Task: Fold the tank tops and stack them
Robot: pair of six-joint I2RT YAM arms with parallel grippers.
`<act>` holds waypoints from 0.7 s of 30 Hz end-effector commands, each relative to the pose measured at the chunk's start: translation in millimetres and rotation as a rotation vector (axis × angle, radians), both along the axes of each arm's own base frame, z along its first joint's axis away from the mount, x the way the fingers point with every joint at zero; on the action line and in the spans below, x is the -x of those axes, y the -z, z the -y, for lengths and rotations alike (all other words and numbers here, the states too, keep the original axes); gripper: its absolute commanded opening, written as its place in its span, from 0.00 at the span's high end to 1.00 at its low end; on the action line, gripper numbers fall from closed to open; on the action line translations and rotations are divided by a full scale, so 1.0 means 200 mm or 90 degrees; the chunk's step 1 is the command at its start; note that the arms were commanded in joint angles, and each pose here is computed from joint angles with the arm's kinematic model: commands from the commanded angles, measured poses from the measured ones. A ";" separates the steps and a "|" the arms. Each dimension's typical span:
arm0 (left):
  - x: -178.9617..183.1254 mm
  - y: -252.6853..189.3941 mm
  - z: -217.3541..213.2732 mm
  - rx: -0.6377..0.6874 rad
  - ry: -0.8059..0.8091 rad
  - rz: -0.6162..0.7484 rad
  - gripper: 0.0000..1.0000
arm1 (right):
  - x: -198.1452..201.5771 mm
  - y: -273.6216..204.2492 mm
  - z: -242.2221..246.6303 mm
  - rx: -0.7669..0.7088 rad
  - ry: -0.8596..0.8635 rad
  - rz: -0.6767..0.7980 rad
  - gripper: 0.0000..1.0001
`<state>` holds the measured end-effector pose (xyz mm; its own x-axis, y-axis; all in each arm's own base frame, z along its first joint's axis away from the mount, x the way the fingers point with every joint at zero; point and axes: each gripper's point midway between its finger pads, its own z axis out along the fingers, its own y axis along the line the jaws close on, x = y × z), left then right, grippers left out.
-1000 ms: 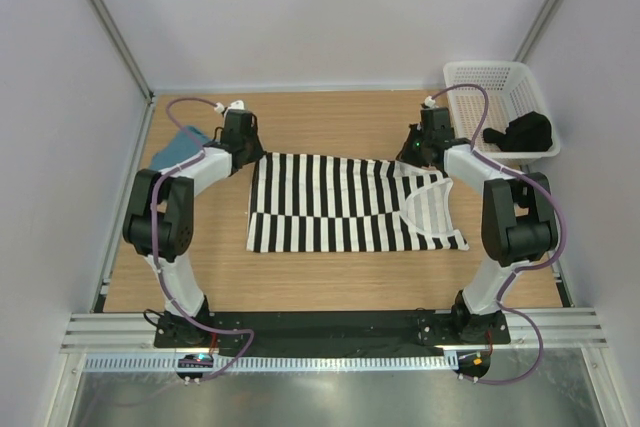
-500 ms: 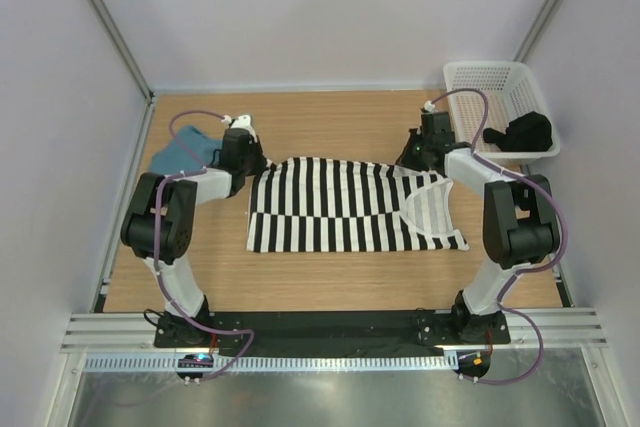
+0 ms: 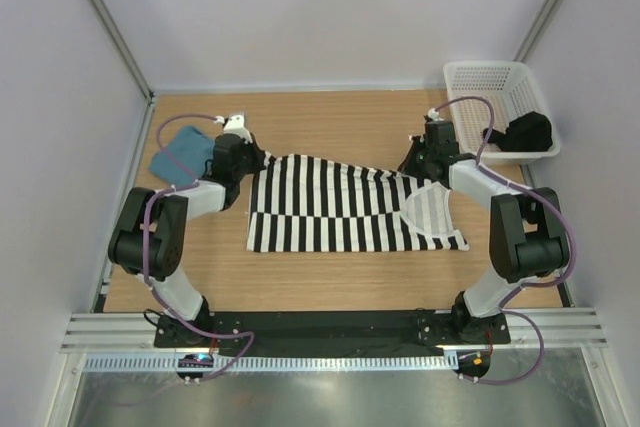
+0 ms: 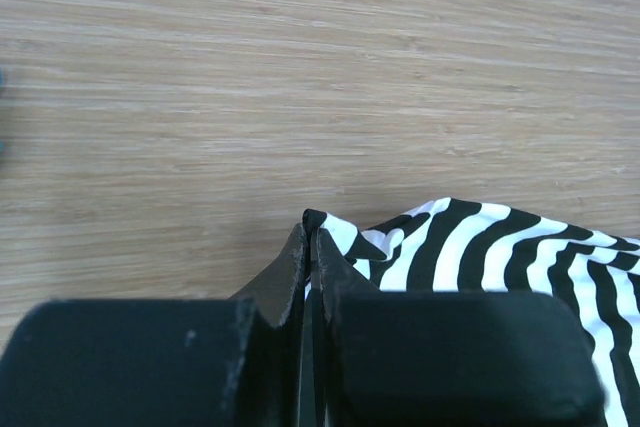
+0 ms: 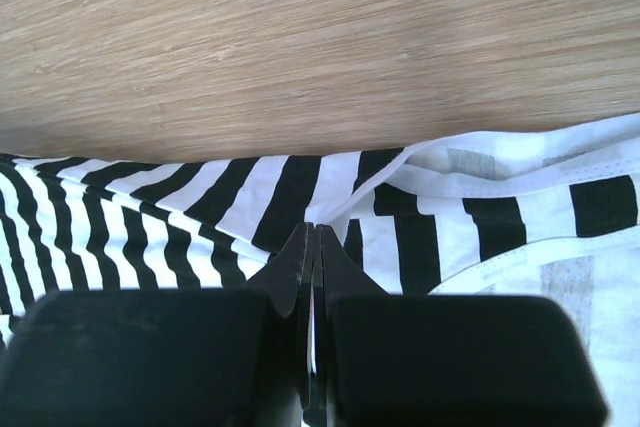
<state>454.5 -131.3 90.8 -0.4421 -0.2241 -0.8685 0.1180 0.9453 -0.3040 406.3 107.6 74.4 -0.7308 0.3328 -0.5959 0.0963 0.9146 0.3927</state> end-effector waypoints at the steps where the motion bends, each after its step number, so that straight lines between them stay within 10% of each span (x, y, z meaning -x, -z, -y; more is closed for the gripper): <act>1: -0.01 -0.18 0.01 0.016 0.006 0.084 1.00 | -0.04 -0.14 0.00 -0.005 0.006 0.064 0.99; 21: 0.23 -0.19 -0.02 0.069 0.006 0.105 1.00 | 0.17 -0.17 -0.03 -0.006 -0.009 0.079 0.99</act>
